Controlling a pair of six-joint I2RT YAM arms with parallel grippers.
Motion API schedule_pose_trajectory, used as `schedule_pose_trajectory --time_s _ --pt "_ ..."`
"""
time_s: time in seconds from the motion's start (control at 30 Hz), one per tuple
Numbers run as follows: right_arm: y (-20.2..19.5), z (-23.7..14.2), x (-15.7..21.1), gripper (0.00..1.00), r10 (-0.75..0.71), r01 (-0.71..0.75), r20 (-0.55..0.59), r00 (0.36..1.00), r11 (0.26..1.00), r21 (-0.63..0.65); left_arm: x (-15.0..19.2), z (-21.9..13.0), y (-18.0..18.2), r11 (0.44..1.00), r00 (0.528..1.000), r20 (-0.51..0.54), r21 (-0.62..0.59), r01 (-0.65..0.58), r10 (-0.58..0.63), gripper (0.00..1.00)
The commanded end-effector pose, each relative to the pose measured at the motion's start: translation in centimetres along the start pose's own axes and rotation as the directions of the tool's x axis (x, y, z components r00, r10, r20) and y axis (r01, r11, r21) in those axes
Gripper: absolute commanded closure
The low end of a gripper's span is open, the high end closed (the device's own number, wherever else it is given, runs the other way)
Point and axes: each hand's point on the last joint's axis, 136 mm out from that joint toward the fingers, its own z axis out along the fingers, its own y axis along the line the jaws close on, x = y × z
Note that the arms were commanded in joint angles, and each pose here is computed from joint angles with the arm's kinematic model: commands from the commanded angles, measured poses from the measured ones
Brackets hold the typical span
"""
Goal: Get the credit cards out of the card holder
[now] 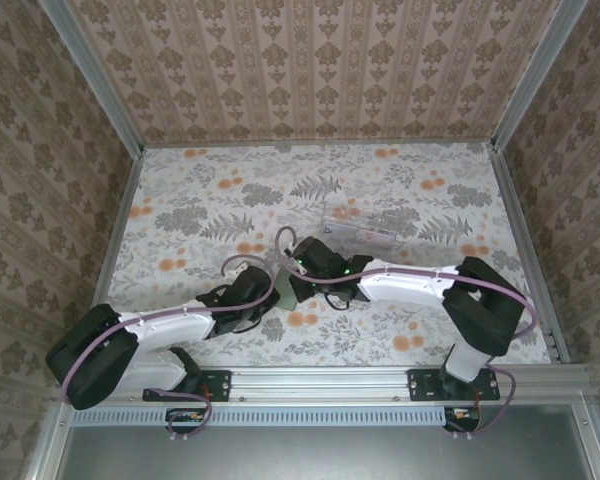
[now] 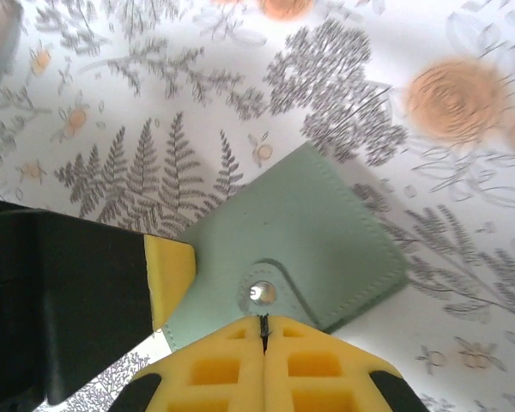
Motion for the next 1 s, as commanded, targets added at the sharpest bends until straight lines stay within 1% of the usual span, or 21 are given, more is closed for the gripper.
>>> schedule_pose_trajectory --time_s 0.0,0.1,0.17,0.2,0.3,0.33,0.4,0.43,0.5,0.53,0.63,0.8,0.9,0.97 --pt "-1.7 -1.4 -0.7 1.00 0.050 -0.052 0.050 0.997 0.998 0.039 0.4 -0.1 7.2 0.962 1.000 0.016 -0.272 -0.004 0.009 1.00" --pt "-1.9 -1.6 -0.1 1.00 0.046 -0.047 0.039 0.998 0.998 0.037 0.5 0.1 6.6 0.968 1.000 0.006 -0.252 -0.015 0.017 1.00" --pt "-1.8 -1.4 0.2 1.00 0.040 -0.040 0.017 0.999 0.998 0.039 0.5 0.3 5.5 0.975 0.999 -0.001 -0.218 -0.032 0.033 1.00" --pt "-1.7 -1.2 0.3 0.94 0.036 -0.037 0.013 0.999 0.999 0.039 0.4 0.3 4.9 0.979 0.999 -0.002 -0.197 -0.045 0.045 1.00" --pt "-1.4 -0.7 0.3 0.81 0.031 -0.031 0.007 0.999 0.999 0.040 -0.2 -0.4 2.8 0.989 0.997 0.014 -0.126 -0.079 0.081 1.00" --pt "-1.3 -0.6 0.1 0.75 0.030 -0.030 0.006 1.000 0.999 0.042 -0.6 -0.9 2.2 0.991 0.996 0.028 -0.100 -0.086 0.089 1.00" --pt "-0.9 -0.3 0.1 0.73 0.013 -0.013 -0.005 1.000 0.999 0.041 -1.3 -2.0 1.4 0.993 0.994 0.059 -0.069 -0.093 0.097 1.00" --pt "-0.7 -0.1 0.1 0.71 -0.001 0.002 -0.010 1.000 0.999 0.046 -1.8 -2.6 1.4 0.994 0.992 0.076 -0.061 -0.094 0.098 0.94" --pt "-0.3 0.3 0.1 0.66 -0.034 0.036 -0.031 0.999 0.997 0.070 -2.6 -3.8 1.5 0.994 0.989 0.109 -0.048 -0.095 0.099 0.79" --pt "-0.1 0.5 0.0 0.64 -0.054 0.058 -0.043 0.998 0.994 0.089 -3.0 -4.4 1.8 0.995 0.987 0.126 -0.045 -0.090 0.095 0.76" --pt "0.4 1.0 -0.1 0.63 -0.103 0.113 -0.076 0.992 0.982 0.150 -3.7 -5.4 3.3 0.998 0.986 0.153 -0.039 -0.059 0.064 0.73" --pt "0.5 2.2 0.4 0.63 -0.149 0.180 -0.148 0.978 0.958 0.223 -4.3 -6.8 4.7 1.000 0.981 0.194 -0.010 -0.017 0.019 0.60" --pt "0.5 2.8 0.9 0.59 -0.172 0.217 -0.186 0.967 0.941 0.259 -4.5 -7.3 4.9 1.000 0.978 0.209 0.009 -0.012 0.010 0.58" --pt "0.6 3.3 1.2 0.58 -0.176 0.227 -0.205 0.963 0.938 0.261 -4.6 -7.4 5.0 1.000 0.977 0.212 0.012 -0.012 0.009 0.56"
